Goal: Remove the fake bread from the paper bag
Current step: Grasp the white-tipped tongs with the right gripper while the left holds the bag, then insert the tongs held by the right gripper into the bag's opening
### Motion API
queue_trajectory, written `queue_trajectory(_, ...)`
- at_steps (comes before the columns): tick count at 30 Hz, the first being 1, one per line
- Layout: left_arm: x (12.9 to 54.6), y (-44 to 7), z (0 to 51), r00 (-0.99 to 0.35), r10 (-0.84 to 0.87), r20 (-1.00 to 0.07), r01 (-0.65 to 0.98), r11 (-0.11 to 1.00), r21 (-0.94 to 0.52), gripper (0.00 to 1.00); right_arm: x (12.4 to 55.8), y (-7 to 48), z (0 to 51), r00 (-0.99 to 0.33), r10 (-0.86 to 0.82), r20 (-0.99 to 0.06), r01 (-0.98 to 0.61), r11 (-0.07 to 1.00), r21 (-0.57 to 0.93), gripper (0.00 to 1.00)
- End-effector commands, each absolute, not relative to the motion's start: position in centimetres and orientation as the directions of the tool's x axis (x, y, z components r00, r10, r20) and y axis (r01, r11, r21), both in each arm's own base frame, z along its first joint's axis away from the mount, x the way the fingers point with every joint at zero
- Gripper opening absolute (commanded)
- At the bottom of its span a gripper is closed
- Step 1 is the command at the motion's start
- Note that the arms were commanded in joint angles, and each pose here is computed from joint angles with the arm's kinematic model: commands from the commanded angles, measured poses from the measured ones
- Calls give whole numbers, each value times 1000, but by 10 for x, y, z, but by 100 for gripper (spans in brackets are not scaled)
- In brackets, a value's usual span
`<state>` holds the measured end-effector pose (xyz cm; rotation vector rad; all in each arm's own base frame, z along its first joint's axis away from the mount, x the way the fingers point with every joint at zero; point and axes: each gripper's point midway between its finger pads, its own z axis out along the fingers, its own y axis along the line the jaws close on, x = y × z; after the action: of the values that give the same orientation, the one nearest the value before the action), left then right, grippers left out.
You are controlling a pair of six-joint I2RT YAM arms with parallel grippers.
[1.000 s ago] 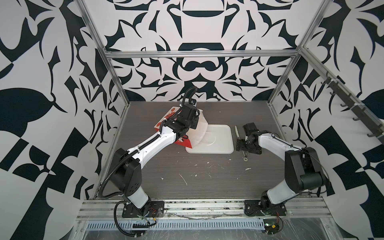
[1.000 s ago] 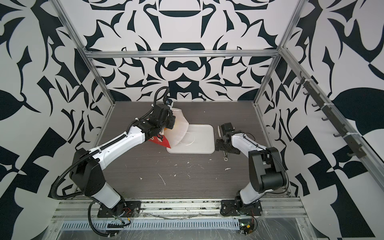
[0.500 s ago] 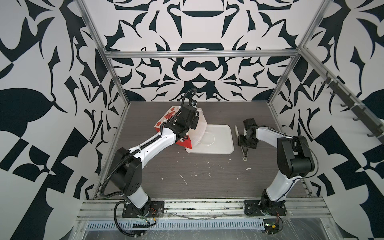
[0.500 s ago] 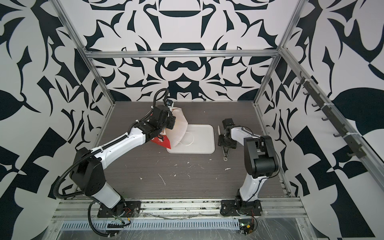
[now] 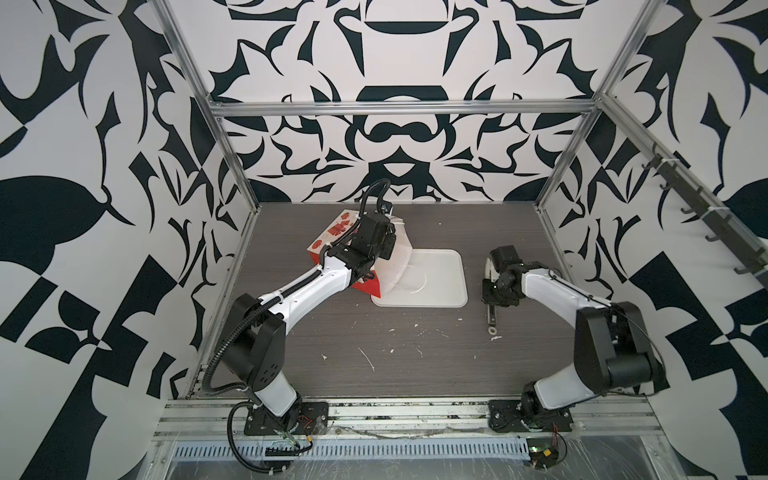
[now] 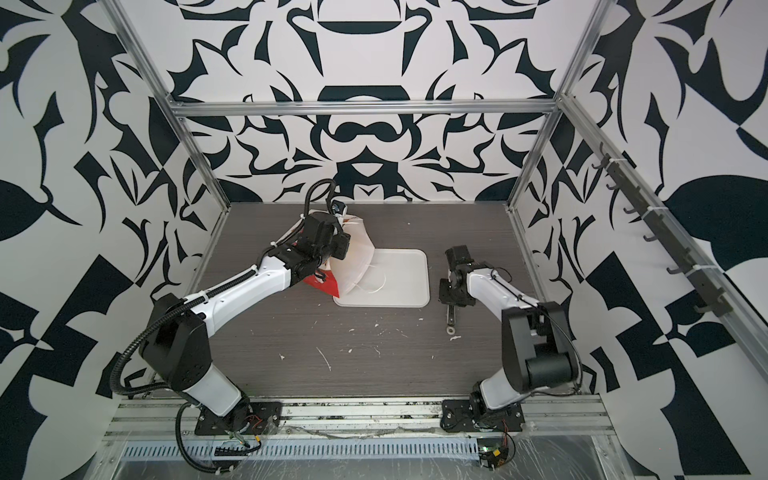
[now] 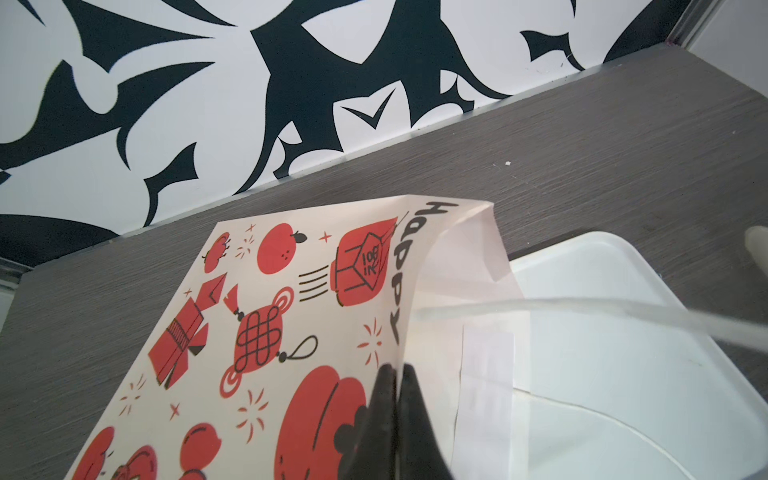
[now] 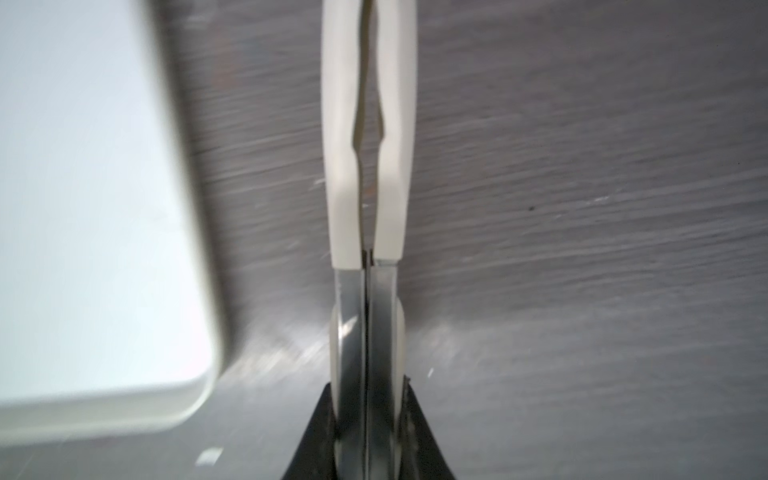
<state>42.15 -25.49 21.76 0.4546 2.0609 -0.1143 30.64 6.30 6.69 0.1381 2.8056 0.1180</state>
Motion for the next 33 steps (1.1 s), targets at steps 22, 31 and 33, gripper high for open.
queue_trajectory(22, 411, -255, 229, -376, 288, -881, 421, 900, 115, 0, 249, 268, 172, -765, -500, -405, -621, 739, 260, 0)
queue_trajectory(31, 407, -254, 235, -356, 287, -889, 431, 895, 117, 0, 272, 272, 170, -754, -504, -421, -615, 767, 181, 19)
queue_trajectory(33, 406, -254, 235, -353, 287, -891, 432, 894, 117, 0, 275, 274, 170, -755, -504, -419, -613, 769, 180, 22)
